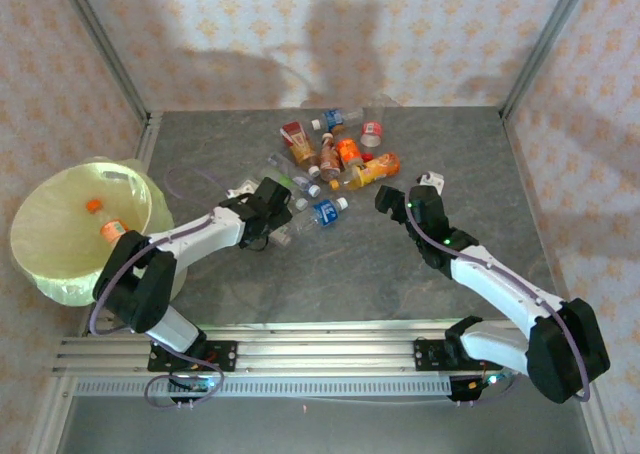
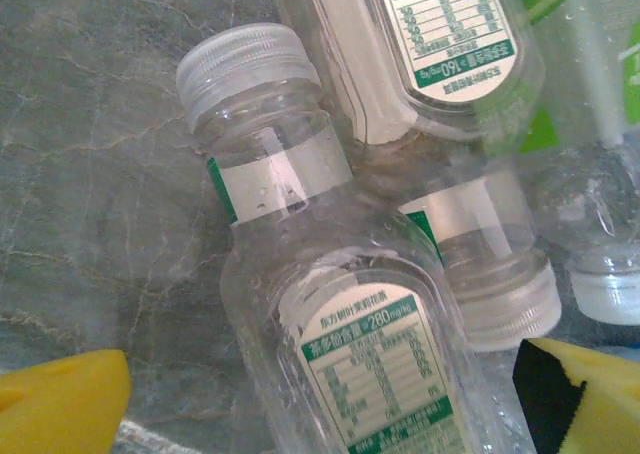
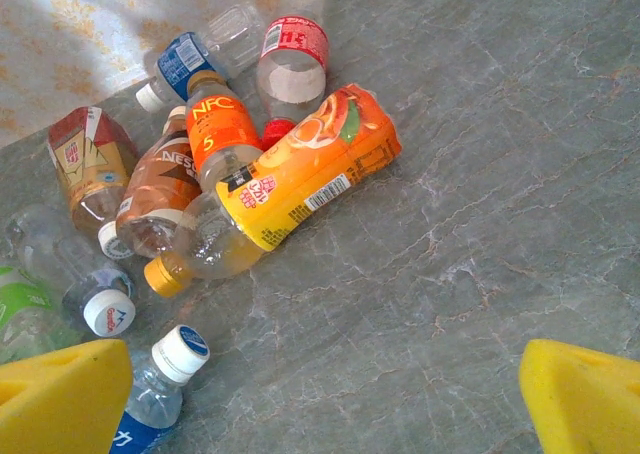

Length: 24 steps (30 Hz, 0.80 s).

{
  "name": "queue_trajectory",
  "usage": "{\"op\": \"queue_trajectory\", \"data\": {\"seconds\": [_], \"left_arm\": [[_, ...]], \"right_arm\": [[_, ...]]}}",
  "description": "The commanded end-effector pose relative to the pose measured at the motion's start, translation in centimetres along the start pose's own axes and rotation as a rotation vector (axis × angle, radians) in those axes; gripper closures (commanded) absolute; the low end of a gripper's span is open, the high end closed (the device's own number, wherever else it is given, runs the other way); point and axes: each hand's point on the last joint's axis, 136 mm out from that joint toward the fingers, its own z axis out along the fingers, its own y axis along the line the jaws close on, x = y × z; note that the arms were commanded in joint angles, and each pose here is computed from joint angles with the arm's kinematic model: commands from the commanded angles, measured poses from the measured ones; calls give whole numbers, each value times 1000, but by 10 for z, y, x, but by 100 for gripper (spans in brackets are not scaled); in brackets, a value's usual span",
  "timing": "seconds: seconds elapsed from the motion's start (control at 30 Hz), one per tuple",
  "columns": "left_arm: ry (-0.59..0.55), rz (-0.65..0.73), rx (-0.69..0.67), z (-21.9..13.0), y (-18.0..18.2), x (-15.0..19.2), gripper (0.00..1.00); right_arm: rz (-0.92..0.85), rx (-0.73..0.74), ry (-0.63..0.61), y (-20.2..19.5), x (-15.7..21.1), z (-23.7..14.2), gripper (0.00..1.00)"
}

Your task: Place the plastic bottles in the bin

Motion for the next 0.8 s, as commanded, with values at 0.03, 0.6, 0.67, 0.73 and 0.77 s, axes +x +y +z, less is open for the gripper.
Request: {"op": "queue_trajectory", "data": {"seconds": [0.03,0.6,0.67,0.73,0.77], "left_arm": [[-3,-15,45,3,-10,-2,0],[137,117,1,12,20,21,17],[128,117,16,13,19,20,19],[115,123,20,16,18,17,20],[112,128,10,20,20,15,20]], "right_arm": [[8,24,-11,-6,-2,-3,1],[7,32,-1,-9,2,-2,1],[10,32,0,-9,3,-1,1],[12,31,2,-9,3,-1,0],[12,30,3,-8,3,0,1]]}}
